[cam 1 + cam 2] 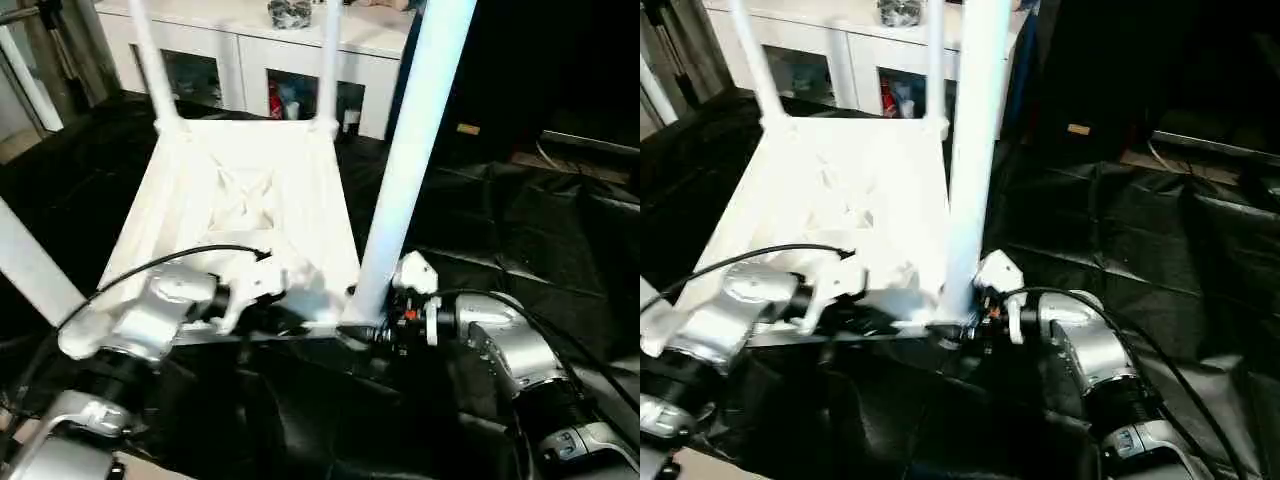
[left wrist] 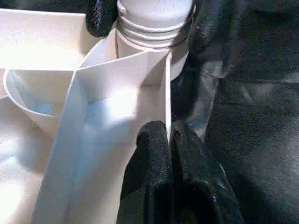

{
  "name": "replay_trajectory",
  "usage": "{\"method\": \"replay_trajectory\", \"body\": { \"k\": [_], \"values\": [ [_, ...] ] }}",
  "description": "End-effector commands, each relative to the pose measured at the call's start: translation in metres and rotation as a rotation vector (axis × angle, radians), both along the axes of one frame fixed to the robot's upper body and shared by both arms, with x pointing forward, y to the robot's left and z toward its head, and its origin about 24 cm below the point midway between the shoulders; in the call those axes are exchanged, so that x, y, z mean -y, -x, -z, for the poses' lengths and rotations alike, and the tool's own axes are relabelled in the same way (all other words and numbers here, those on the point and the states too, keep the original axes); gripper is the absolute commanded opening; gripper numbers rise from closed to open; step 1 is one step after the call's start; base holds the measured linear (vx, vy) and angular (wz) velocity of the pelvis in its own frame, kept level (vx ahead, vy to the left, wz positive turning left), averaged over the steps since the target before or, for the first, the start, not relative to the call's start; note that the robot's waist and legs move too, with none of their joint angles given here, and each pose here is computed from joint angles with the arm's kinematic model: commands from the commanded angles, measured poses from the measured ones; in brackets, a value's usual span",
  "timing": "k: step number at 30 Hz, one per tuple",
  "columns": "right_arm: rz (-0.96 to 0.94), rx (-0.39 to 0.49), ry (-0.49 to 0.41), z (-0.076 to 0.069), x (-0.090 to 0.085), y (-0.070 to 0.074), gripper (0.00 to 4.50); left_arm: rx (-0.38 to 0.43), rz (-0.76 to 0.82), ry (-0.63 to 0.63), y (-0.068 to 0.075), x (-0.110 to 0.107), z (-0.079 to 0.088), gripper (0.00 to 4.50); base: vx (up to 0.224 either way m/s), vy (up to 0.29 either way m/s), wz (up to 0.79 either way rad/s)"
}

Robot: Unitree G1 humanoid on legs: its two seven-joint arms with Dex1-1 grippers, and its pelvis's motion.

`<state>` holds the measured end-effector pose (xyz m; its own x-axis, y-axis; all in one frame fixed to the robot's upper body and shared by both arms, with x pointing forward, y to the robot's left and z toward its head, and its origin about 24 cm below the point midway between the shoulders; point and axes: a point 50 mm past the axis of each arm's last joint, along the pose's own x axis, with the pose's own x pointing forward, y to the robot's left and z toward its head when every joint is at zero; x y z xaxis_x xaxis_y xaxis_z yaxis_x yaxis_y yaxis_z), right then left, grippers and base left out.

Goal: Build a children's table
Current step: Rotate leg to tighten

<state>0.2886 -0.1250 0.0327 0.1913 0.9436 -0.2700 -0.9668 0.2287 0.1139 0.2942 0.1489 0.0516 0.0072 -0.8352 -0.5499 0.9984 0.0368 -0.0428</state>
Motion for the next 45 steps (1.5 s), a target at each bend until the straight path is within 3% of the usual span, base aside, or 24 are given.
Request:
{"method": "replay_trajectory", "body": {
  "k": [1, 7, 11, 15, 21, 26, 27, 34, 35, 45],
  "values": [
    [-0.025, -0.011, 0.011, 0.001, -0.003, 0.002, 3.08, -0.065, 0.102, 0.023, 0.010, 0.010, 0.006, 0.00, 0.000, 0.000, 0.00],
    [-0.049, -0.053, -0.013, 0.004, -0.006, 0.008, 2.71, -0.064, 0.092, 0.027, 0.010, 0.009, 0.006, 0.00, 0.000, 0.000, 0.00],
    [0.003, -0.046, -0.013, 0.010, -0.011, 0.008, 2.69, -0.005, 0.015, 0.037, 0.003, 0.015, 0.007, 0.00, 0.000, 0.000, 0.00],
    [0.361, 0.013, 0.060, 0.025, -0.018, -0.013, 2.68, 0.062, -0.167, 0.063, -0.012, 0.030, 0.010, 0.00, -0.030, -0.002, -0.01],
    [0.551, -0.049, 0.024, 0.031, -0.043, -0.020, 2.68, 0.117, -0.304, 0.077, -0.023, 0.058, 0.011, 0.00, -0.009, 0.000, 0.00],
    [0.547, -0.044, -0.024, 0.028, -0.082, -0.016, 2.68, 0.137, -0.337, 0.111, -0.023, 0.084, 0.011, 0.00, 0.000, 0.000, 0.00],
    [0.535, -0.046, -0.033, 0.028, -0.084, -0.015, 3.23, 0.135, -0.330, 0.112, -0.023, 0.085, 0.011, 0.00, 0.000, 0.000, 0.00],
    [0.482, -0.036, -0.037, 0.025, -0.073, -0.015, 3.67, 0.103, -0.222, 0.116, -0.012, 0.078, 0.013, 0.00, 0.000, 0.000, 0.00],
    [0.469, -0.028, -0.030, 0.025, -0.071, -0.016, 3.91, 0.100, -0.209, 0.115, -0.011, 0.076, 0.014, 0.00, 0.000, 0.000, 0.00],
    [0.084, -0.019, -0.044, 0.007, -0.032, 0.001, 3.91, 0.051, -0.058, 0.125, 0.000, 0.051, 0.009, 0.00, 0.000, 0.000, 0.00]
  ]
}}
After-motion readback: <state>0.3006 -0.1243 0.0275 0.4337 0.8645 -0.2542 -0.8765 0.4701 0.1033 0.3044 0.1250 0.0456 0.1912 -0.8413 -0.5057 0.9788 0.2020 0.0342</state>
